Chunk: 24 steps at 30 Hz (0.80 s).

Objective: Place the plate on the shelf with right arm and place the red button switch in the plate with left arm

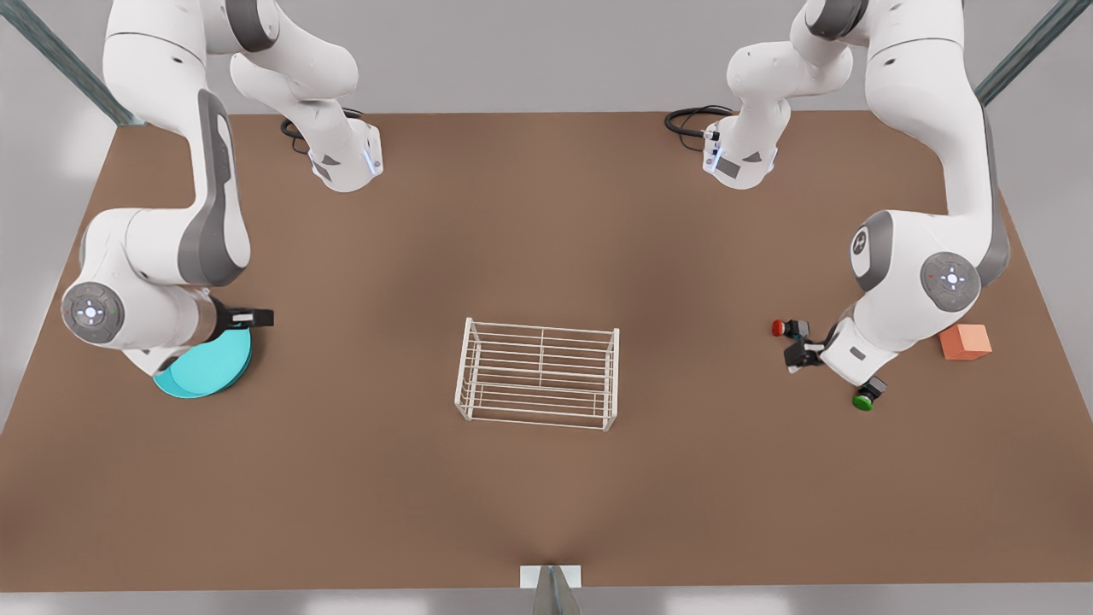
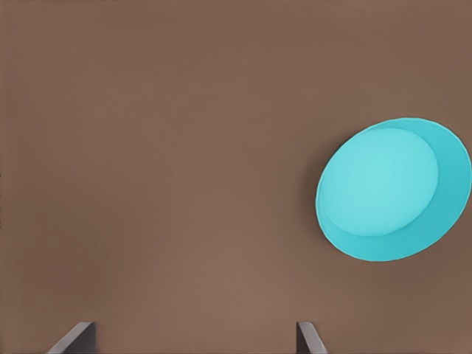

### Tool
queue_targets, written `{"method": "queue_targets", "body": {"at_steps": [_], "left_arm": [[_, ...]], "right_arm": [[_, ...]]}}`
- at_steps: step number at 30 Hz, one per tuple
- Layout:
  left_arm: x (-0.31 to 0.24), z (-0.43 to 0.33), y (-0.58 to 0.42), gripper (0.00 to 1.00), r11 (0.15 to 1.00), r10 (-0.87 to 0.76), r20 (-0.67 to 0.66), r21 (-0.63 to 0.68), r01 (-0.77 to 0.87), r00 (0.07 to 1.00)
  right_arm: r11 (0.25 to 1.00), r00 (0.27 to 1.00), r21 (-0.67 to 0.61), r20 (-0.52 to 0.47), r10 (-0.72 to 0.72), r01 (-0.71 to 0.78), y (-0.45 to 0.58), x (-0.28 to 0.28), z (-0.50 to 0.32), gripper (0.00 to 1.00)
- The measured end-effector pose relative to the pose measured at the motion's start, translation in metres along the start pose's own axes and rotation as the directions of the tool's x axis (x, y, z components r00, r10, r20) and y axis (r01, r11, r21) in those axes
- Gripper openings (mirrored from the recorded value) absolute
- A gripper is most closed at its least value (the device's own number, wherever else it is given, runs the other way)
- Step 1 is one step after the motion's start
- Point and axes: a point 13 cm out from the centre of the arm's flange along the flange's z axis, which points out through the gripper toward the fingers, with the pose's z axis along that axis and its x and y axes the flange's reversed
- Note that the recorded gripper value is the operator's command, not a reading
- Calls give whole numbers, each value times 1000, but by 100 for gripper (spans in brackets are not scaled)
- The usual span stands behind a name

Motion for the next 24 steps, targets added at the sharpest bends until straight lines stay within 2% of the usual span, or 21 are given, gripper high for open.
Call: {"method": "queue_targets", "body": {"at_steps": [3,5,8,12,19,24], "left_arm": [[-3,2,-5,100,1000,1,9,-1,-1,1000],[3,9,-30,100,998,57,1,-22,-57,998],[28,21,-78,100,988,150,-38,-26,-151,988],[78,50,-79,100,979,189,-144,-49,-198,971],[103,82,-5,100,999,45,-209,-21,-50,977],[136,104,30,100,994,-110,-219,-44,103,969]], "right_arm": [[1000,1000,-11,11,10,-9,-5,-6,5,100],[999,999,-32,13,32,-32,-17,-10,10,100],[994,996,-67,-3,85,-85,-55,-10,29,100],[980,987,-117,-32,156,-158,-126,-3,75,100],[964,978,-169,-12,207,-206,-253,-1,158,100],[975,989,-178,42,145,-135,-304,-16,215,100]]}}
